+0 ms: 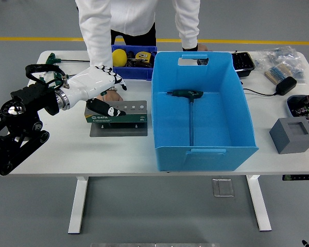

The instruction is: Lift tool from toolbox,place it in box,lift tool from toolbox,place it in box

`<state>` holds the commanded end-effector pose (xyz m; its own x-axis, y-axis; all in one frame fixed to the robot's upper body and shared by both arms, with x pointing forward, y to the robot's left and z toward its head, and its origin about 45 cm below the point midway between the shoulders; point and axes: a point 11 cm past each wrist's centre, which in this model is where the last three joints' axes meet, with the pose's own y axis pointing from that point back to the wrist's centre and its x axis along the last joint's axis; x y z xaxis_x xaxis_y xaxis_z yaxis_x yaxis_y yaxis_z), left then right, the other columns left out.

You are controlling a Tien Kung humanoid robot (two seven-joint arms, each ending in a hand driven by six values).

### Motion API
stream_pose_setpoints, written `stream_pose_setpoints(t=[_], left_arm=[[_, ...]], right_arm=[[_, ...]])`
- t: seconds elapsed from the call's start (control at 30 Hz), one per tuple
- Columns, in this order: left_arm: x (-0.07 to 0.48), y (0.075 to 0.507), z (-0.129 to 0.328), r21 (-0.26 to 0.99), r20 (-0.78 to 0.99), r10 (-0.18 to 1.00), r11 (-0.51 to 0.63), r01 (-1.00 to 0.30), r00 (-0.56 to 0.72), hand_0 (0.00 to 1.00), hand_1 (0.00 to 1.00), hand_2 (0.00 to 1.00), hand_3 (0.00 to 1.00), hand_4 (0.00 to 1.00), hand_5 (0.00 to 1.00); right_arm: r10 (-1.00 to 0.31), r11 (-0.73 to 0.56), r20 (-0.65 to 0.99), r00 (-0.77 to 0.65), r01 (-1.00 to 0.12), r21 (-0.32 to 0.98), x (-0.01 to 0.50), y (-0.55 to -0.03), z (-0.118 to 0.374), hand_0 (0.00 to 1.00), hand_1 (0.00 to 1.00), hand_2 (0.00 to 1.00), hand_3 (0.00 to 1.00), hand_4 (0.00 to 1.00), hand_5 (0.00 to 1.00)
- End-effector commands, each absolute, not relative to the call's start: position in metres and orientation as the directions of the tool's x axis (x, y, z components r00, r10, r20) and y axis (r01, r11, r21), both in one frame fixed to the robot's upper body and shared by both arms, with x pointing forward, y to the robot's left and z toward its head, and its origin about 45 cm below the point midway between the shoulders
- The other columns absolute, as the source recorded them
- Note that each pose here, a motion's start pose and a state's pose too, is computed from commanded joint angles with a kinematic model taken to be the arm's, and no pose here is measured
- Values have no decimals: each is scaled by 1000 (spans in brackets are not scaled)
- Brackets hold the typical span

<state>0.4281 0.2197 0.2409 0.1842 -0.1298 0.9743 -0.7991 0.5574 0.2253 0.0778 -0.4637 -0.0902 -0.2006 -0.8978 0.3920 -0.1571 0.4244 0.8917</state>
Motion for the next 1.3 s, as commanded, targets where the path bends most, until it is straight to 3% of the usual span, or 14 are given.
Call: stream_pose_setpoints(t=[0.2, 0.53, 0.57, 0.73, 0.77, 0.93, 0.97, 1.3], left_arm=[[438, 211, 231, 259, 963, -225, 591, -764, 152, 929, 854, 859, 623, 912, 668], [455, 217, 220, 350, 914, -374, 532, -771, 157, 934, 837, 828, 631, 913, 669], [455, 217, 219, 358, 909, -385, 529, -769, 158, 934, 744, 712, 578, 912, 673], [459, 222, 216, 384, 891, -423, 504, -773, 167, 934, 744, 712, 578, 912, 673], [459, 223, 216, 390, 886, -430, 497, -775, 171, 933, 698, 643, 539, 911, 675], [459, 226, 216, 405, 877, -448, 486, -775, 177, 933, 698, 643, 539, 911, 675], [459, 227, 215, 407, 875, -449, 484, -775, 180, 932, 638, 584, 486, 910, 678], [458, 230, 210, 436, 860, -467, 457, -776, 208, 931, 604, 531, 444, 910, 687]], right_arm=[[-898, 424, 392, -198, -158, 892, 79, -464, -90, 612, 548, 667, 748, 972, 930], [-899, 426, 395, -192, -162, 890, 81, -466, -89, 612, 548, 668, 747, 970, 929], [-899, 426, 395, -192, -163, 890, 81, -466, -89, 611, 548, 668, 746, 969, 928], [-899, 427, 396, -189, -165, 889, 82, -467, -88, 611, 548, 668, 746, 969, 928], [-899, 427, 396, -188, -166, 889, 82, -467, -88, 610, 548, 666, 746, 968, 928], [-899, 427, 396, -188, -164, 890, 81, -467, -88, 610, 548, 666, 746, 968, 928], [-899, 426, 396, -188, -163, 890, 81, -467, -88, 612, 548, 665, 745, 969, 928], [-900, 425, 397, -180, -152, 893, 76, -466, -89, 612, 549, 666, 745, 969, 928]])
